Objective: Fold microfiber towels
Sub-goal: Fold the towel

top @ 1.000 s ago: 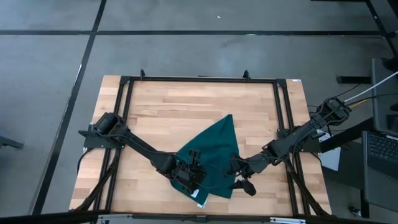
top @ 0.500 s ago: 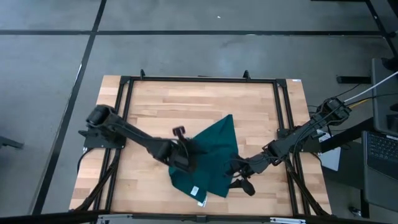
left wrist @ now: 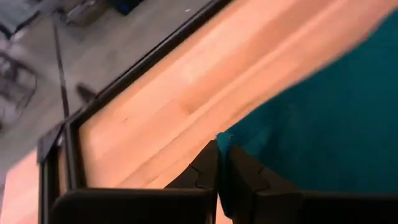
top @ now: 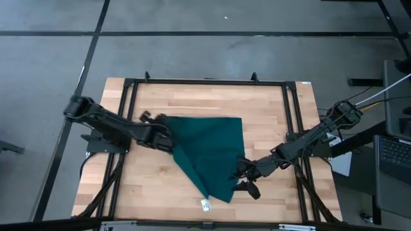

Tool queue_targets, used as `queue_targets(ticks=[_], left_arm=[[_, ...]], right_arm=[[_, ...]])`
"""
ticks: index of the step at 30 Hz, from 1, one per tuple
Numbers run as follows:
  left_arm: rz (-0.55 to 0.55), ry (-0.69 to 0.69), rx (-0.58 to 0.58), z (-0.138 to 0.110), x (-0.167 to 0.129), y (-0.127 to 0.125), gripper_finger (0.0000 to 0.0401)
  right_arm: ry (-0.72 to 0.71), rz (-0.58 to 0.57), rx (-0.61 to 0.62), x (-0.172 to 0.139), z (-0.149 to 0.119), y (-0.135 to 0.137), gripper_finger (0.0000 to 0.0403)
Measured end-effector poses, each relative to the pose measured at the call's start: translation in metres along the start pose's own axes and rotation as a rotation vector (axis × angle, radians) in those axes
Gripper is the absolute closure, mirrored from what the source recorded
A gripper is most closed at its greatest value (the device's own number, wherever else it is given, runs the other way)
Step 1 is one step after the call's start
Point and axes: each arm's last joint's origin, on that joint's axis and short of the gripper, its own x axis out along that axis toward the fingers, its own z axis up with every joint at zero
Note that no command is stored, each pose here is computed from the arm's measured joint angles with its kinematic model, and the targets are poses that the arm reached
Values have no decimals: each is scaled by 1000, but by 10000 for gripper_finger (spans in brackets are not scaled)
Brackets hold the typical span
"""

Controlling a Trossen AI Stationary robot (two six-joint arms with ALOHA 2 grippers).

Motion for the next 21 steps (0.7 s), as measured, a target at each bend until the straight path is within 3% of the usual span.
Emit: queue_targets(ticks=[4,6,10,14,15,18,21], left_arm=[[-5,-54,-144,-18,3,34,382],[-95,-140,-193,-19,-6,42,376],[-375,-323,-207,-9,-36,52,364],[-857,-422,-127,7,-66,60,360],[-927,-417,-132,9,-69,61,361],[-957,-396,-111,8,-76,56,375],[-877,-478,-106,15,-91,53,392]], right_arm=[[-1,4,40,0,1,0,161],[-6,10,52,0,2,0,159],[-22,3,66,0,6,-3,152],[-51,-6,47,1,12,-9,146],[-58,-9,34,1,15,-11,146],[-62,-19,-12,1,20,-19,148],[-32,-15,-35,5,22,-29,156]])
